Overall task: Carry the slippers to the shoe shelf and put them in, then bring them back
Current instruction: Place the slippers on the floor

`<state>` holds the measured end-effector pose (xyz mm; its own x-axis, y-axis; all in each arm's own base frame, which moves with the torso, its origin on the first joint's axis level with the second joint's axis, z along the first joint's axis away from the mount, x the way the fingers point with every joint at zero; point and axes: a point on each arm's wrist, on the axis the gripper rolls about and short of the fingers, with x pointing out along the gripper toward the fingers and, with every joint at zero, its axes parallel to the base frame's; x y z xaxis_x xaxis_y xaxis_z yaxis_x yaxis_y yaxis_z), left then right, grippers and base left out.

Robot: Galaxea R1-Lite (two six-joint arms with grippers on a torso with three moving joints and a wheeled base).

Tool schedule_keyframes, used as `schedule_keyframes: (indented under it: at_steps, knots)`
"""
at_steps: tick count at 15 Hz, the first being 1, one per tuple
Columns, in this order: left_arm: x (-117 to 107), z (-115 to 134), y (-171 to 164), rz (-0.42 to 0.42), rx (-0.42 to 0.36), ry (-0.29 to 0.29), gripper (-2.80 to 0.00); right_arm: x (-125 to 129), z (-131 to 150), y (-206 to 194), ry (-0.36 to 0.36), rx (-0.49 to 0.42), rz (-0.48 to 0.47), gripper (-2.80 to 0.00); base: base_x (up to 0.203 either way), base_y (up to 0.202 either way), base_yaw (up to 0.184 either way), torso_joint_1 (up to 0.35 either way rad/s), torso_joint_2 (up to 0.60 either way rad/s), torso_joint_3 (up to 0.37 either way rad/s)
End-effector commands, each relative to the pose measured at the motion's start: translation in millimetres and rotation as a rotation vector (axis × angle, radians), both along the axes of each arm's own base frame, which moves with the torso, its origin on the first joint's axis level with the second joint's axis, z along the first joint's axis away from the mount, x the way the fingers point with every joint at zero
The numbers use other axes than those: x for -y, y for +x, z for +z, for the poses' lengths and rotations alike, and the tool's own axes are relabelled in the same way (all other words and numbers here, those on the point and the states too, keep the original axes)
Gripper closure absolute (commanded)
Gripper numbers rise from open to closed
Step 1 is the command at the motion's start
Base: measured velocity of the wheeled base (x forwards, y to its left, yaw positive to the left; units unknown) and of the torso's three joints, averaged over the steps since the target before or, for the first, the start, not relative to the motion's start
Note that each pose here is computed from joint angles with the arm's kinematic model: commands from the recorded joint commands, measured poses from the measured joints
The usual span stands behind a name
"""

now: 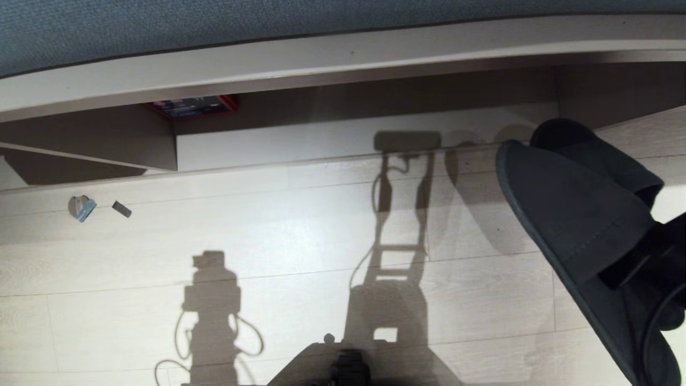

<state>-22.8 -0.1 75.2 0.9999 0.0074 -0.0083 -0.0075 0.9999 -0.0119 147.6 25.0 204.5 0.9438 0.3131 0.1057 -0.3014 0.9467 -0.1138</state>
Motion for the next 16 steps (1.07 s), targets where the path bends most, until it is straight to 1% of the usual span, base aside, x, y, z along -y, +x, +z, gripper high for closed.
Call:
schedule_keyframes:
  at_steps: [1,4,7,9,12,13,16]
  knots:
    - [0,0,0,0.0,0.001,0.0,0.0,9,17,-62,0.017,0.097,0.002,0.0,0.0,0.0,0.0,0.0,0.0,0.0]
    - [0,0,0,0.0,0.005,-0.002,0.0,16,20,-111,0.022,0.116,-0.014,0.0,0.0,0.0,0.0,0.0,0.0,0.0]
    - [0,0,0,0.002,0.005,-0.003,0.0,21,15,-146,0.023,0.18,-0.096,0.0,0.0,0.0,0.0,0.0,0.0,0.0]
    - [0,0,0,0.0,0.005,-0.005,0.0,22,1,-165,0.023,0.221,-0.098,0.0,0.0,0.0,0.0,0.0,0.0,0.0]
    - [0,0,0,0.0,0.005,-0.005,0.0,21,-29,-187,0.019,0.232,-0.12,0.0,0.0,0.0,0.0,0.0,0.0,0.0]
    - [0,0,0,0.0,0.005,-0.005,0.0,21,-44,-188,0.016,0.206,-0.126,0.0,0.0,0.0,0.0,0.0,0.0,0.0]
    - [0,0,0,0.0,0.007,-0.003,0.0,22,-101,-173,0.008,0.032,-0.182,0.0,0.0,0.0,0.0,0.0,0.0,0.0]
